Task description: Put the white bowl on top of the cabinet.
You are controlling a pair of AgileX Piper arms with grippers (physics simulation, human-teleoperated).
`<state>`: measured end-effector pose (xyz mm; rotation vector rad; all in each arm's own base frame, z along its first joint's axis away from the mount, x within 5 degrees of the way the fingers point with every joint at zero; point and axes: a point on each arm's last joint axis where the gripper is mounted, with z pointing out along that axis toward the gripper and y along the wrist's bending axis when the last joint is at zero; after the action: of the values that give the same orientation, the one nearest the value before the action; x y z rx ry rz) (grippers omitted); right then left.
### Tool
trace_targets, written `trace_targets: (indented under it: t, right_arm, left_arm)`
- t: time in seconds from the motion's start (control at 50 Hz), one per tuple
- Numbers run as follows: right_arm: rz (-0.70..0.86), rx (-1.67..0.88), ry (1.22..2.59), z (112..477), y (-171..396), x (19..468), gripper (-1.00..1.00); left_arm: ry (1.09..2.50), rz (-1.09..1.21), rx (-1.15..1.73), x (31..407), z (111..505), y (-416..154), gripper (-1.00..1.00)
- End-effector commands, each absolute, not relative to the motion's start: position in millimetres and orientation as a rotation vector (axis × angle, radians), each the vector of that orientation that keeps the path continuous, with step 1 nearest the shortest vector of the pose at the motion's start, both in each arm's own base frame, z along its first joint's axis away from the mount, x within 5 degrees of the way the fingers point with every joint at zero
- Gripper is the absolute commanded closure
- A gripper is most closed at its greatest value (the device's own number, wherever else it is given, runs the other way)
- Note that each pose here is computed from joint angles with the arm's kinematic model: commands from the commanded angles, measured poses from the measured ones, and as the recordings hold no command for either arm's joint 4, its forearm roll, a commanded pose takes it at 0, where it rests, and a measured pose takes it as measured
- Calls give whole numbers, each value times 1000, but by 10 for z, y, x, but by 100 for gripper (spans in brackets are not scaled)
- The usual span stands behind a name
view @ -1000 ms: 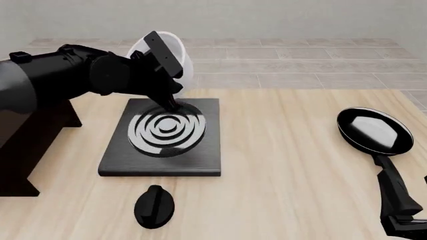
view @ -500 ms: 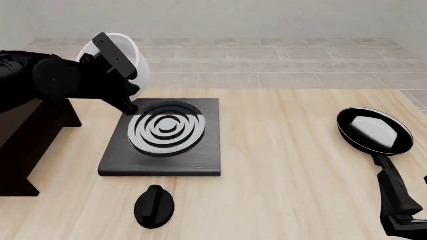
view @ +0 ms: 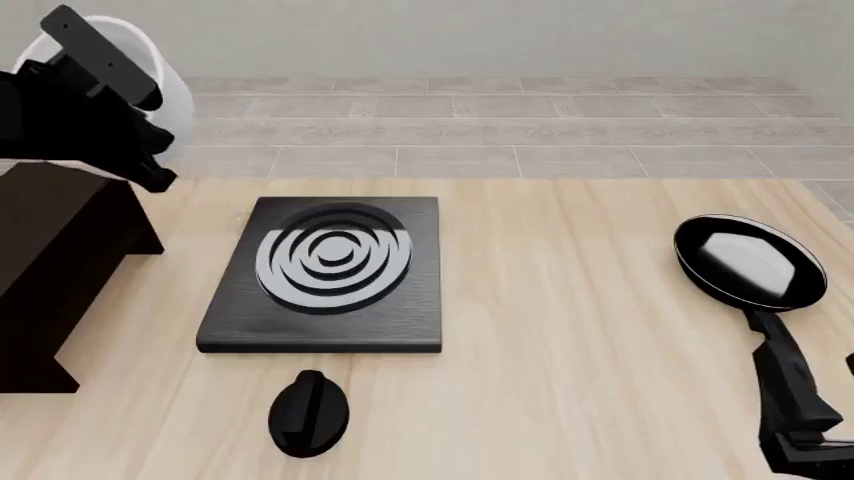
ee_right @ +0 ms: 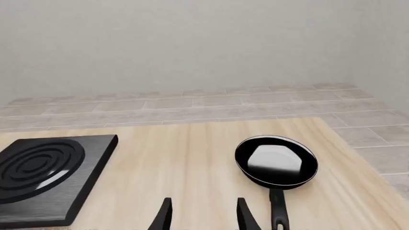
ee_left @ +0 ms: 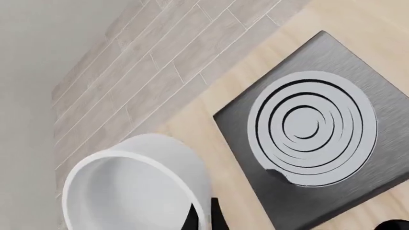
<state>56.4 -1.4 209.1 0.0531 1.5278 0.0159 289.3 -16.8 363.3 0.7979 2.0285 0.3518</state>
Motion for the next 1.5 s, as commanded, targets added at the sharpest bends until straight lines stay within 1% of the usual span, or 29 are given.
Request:
trace_targets:
  t: [0.02, 0.08, 0.18, 0.3, 0.52, 0.8, 1.14, 1.42, 1.5]
  right_arm:
    - [15, 53, 1531, 2088, -14, 564, -100]
    - [15, 53, 1531, 2088, -14, 564, -100]
    - [15, 53, 1531, 2088, -14, 564, -100]
    - [15, 53, 1531, 2088, -14, 564, -100]
    - [15, 53, 1531, 2088, -14, 564, -100]
    - [15, 53, 1531, 2088, -14, 564, -100]
    - [15, 53, 1531, 2088, -14, 564, -100]
    - [15, 53, 1531, 2088, -14, 564, -100]
    - [15, 53, 1531, 2088, -14, 564, -100]
  left_arm:
    - [2028, 456, 736, 2844, 3847, 115, 100]
    - [2058, 474, 697, 2870, 3853, 233, 100]
    - [2109, 504, 676, 2892, 3741, 393, 100]
    - [2143, 539, 626, 2935, 3684, 586, 100]
    - [2181, 552, 572, 2933, 3645, 731, 100]
    - [2252, 568, 509, 2917, 3430, 948, 100]
    - [2311, 550, 480, 2899, 3075, 1023, 100]
    - [2352, 539, 443, 2872, 2854, 1093, 100]
    - [2353, 540, 443, 2869, 2862, 1098, 100]
